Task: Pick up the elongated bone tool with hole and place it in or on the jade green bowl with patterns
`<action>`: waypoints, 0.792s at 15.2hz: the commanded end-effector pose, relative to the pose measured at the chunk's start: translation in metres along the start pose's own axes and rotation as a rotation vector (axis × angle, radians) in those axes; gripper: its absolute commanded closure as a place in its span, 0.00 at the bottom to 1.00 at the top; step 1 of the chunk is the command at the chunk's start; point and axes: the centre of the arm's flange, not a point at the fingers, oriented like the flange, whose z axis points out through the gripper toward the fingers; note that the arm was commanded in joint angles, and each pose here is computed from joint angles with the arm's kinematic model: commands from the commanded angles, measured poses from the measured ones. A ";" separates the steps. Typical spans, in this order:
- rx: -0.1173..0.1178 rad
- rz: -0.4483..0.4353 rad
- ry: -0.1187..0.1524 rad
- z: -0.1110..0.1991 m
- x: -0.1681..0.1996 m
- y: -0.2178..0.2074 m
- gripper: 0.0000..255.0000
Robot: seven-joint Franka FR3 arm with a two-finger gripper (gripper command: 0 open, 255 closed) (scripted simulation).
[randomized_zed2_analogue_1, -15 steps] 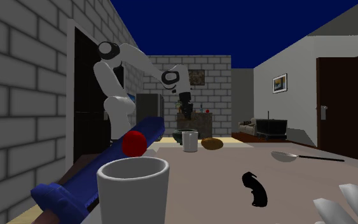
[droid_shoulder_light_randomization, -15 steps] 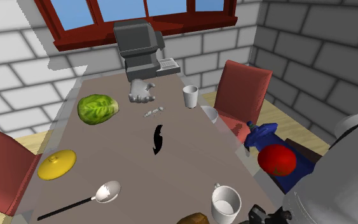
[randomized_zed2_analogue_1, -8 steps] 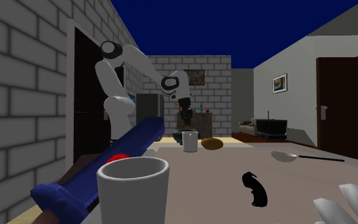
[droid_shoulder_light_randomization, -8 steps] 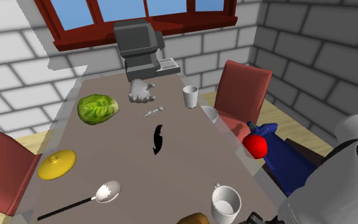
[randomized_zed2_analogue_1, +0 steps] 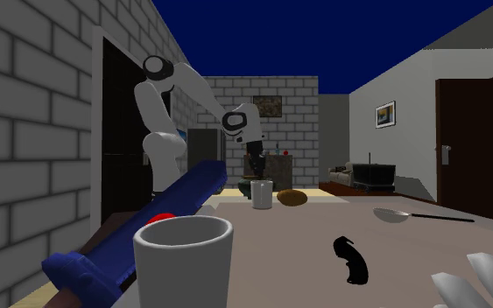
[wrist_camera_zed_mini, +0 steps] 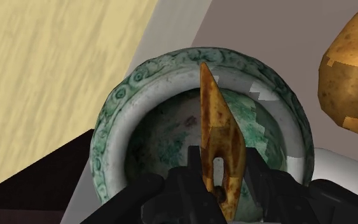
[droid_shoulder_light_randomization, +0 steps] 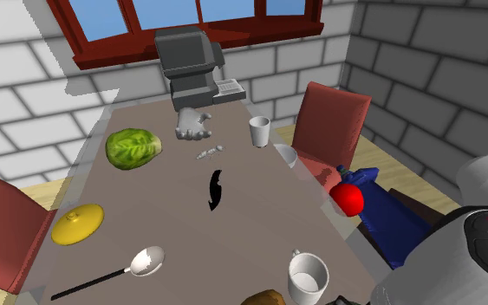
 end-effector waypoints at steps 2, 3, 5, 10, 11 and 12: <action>-0.004 -0.004 0.008 0.003 0.001 0.002 1.00; -0.004 -0.004 0.008 0.003 0.001 0.002 1.00; -0.004 -0.004 0.008 0.003 0.001 0.002 1.00; -0.004 -0.004 0.008 0.004 0.001 0.002 0.00; -0.004 -0.004 0.008 0.003 0.001 0.002 0.00; -0.004 -0.004 0.008 -0.010 0.001 0.002 0.00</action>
